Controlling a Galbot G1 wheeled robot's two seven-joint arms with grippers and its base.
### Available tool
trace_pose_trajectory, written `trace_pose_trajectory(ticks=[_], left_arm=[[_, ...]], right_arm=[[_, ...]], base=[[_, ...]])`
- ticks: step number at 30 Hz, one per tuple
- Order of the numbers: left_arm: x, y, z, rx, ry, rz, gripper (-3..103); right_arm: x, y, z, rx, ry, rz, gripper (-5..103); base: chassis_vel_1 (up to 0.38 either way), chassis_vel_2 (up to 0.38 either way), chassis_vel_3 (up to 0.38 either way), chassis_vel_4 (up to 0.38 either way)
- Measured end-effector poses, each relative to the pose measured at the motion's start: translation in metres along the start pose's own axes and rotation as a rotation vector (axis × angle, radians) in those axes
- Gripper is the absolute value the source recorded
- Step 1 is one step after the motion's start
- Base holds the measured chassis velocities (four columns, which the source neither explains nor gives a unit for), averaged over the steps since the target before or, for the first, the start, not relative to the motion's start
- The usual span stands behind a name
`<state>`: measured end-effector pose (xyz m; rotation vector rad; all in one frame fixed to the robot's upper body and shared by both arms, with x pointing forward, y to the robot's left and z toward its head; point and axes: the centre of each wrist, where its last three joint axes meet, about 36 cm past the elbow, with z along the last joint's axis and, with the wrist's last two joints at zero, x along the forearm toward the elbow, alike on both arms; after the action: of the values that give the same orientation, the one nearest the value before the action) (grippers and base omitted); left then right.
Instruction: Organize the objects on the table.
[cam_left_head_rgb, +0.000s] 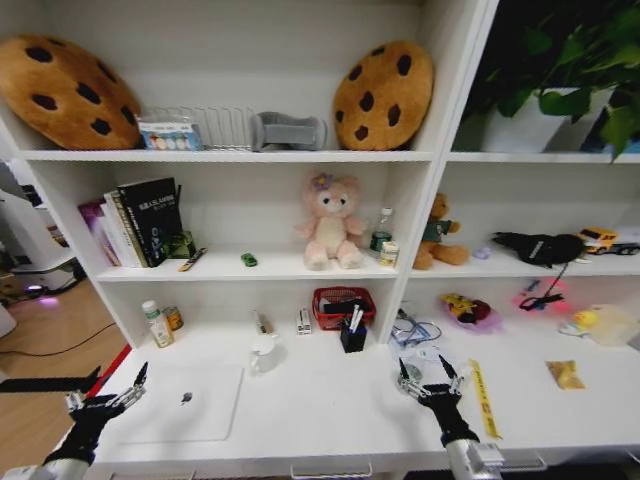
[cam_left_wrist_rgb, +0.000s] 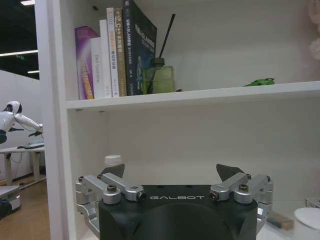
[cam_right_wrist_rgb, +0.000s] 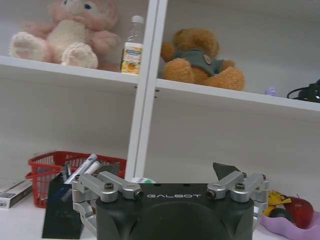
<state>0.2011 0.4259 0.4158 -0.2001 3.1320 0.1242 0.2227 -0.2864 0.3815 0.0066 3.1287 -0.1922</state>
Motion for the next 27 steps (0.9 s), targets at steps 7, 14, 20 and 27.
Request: trace_pose_trajectory(ticks=[7, 14, 20, 27], left_arm=[[0.000, 0.000, 0.000, 0.000, 0.000, 0.000, 100], [0.000, 0.000, 0.000, 0.000, 0.000, 0.000, 100], [0.000, 0.000, 0.000, 0.000, 0.000, 0.000, 100], [0.000, 0.000, 0.000, 0.000, 0.000, 0.000, 100]], right_arm=[[0.001, 0.004, -0.001, -0.019, -0.013, -0.040, 100], [-0.003, 0.017, -0.002, -0.044, -0.020, -0.181, 100], [-0.018, 0.024, -0.002, -0.070, 0.000, -0.201, 100], [-0.030, 0.023, 0.000, -0.110, 0.046, -0.170, 100]], base=[[-0.083, -0.141, 0.114, 0.109], [0.037, 0.063, -0.036, -0.049], [0.018, 0.021, -0.012, -0.011], [0.000, 0.000, 0.000, 0.000]])
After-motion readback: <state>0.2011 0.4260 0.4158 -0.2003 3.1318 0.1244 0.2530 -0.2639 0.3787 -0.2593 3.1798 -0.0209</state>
